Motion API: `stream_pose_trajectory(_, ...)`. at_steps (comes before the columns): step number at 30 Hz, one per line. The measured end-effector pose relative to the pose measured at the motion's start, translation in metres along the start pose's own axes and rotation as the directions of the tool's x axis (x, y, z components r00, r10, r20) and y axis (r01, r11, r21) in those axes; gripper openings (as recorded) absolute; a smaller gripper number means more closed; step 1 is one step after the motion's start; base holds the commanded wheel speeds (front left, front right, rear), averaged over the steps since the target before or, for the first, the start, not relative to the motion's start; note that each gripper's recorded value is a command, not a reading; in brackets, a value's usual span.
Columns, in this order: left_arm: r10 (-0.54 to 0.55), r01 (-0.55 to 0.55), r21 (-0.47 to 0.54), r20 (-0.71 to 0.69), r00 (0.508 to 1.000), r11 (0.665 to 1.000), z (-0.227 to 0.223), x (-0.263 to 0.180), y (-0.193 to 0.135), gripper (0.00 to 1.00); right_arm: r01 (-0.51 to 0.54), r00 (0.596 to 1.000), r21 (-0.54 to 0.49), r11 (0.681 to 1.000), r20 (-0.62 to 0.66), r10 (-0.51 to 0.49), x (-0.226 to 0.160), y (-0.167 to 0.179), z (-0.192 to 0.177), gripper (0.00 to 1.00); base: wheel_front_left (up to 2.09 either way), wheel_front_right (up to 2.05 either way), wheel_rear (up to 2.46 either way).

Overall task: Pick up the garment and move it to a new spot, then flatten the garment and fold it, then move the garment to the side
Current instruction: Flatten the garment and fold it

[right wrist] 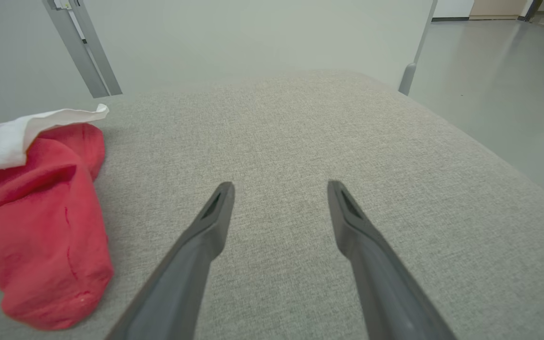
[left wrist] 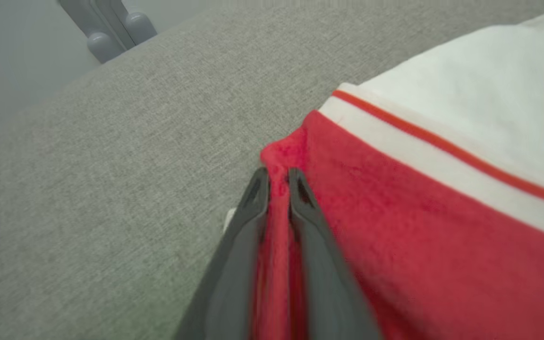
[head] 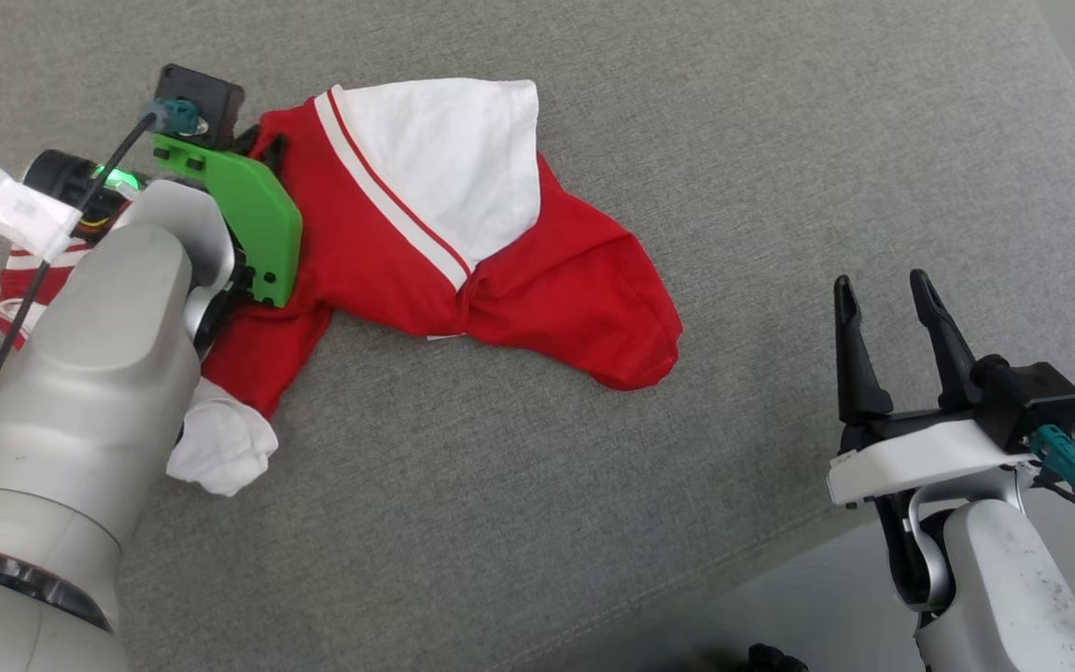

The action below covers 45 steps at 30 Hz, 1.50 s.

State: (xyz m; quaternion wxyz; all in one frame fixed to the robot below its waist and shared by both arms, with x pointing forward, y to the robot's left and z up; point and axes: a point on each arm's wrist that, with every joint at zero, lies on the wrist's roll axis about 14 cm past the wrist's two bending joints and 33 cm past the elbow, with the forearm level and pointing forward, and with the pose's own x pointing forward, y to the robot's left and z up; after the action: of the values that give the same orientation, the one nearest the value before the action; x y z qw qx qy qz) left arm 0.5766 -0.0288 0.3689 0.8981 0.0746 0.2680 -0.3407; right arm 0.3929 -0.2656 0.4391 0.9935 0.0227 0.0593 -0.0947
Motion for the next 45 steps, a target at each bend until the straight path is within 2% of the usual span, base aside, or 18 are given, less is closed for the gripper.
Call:
stream_pose_trajectory(9,0.022,-0.025,0.014,0.179,0.984,1.000,0.038,-0.024,0.005,0.00,-0.056,0.998,0.006,0.998,0.022,0.055,0.005,0.019,0.005,1.00,0.00,0.00,0.00)
stream_pose_trajectory(17,0.047,-0.053,0.003,0.425,0.904,0.999,0.103,-0.069,0.009,0.00,-0.091,0.995,0.014,0.996,0.040,0.091,0.000,0.029,0.011,1.00,0.00,0.00,0.00)
stream_pose_trajectory(21,0.087,-0.079,-0.036,0.498,0.863,0.996,0.110,-0.102,0.016,0.00,-0.126,0.991,0.022,0.992,0.045,0.125,-0.004,0.041,0.012,1.00,0.00,0.00,0.00)
stream_pose_trajectory(24,0.141,-0.115,-0.082,0.530,0.836,0.990,0.096,-0.130,0.023,0.00,-0.159,0.986,0.025,0.987,0.054,0.157,-0.004,0.053,0.016,1.00,0.00,0.00,0.00)
stream_pose_trajectory(28,0.215,-0.151,-0.166,0.496,0.841,0.974,0.042,-0.163,0.020,0.00,-0.198,0.979,0.030,0.980,0.063,0.195,-0.004,0.066,0.020,1.00,0.00,0.00,0.00)
stream_pose_trajectory(35,0.379,-0.238,-0.362,0.392,0.838,0.901,-0.042,-0.214,0.013,0.00,-0.252,0.966,0.035,0.967,0.076,0.249,-0.007,0.086,0.028,1.00,0.00,0.00,0.00)
stream_pose_trajectory(38,0.421,-0.255,-0.430,0.350,0.837,0.866,-0.066,-0.225,0.004,0.00,-0.267,0.961,0.033,0.963,0.084,0.263,-0.008,0.090,0.031,1.00,0.00,0.00,0.00)
stream_pose_trajectory(41,0.426,-0.255,-0.458,0.320,0.847,0.852,-0.083,-0.230,-0.007,0.00,-0.275,0.959,0.028,0.961,0.078,0.272,-0.010,0.092,0.031,1.00,0.00,0.00,0.00)
stream_pose_trajectory(42,0.431,-0.258,-0.464,0.317,0.845,0.847,-0.085,-0.231,-0.008,0.24,-0.279,0.958,0.028,0.960,0.077,0.276,-0.011,0.093,0.031,1.00,0.00,0.00,0.00)
stream_pose_trajectory(43,0.437,-0.266,-0.459,0.321,0.840,0.848,-0.085,-0.233,-0.007,0.82,-0.283,0.957,0.028,0.959,0.078,0.280,-0.012,0.094,0.032,1.00,0.00,0.00,0.00)
stream_pose_trajectory(44,0.446,-0.273,-0.458,0.327,0.833,0.846,-0.083,-0.235,-0.005,1.00,-0.286,0.956,0.027,0.958,0.080,0.283,-0.012,0.095,0.033,1.00,0.00,0.00,0.00)
stream_pose_trajectory(45,0.455,-0.279,-0.456,0.338,0.824,0.845,-0.079,-0.237,-0.001,1.00,-0.290,0.954,0.027,0.957,0.081,0.287,-0.012,0.096,0.034,1.00,0.00,0.00,0.00)
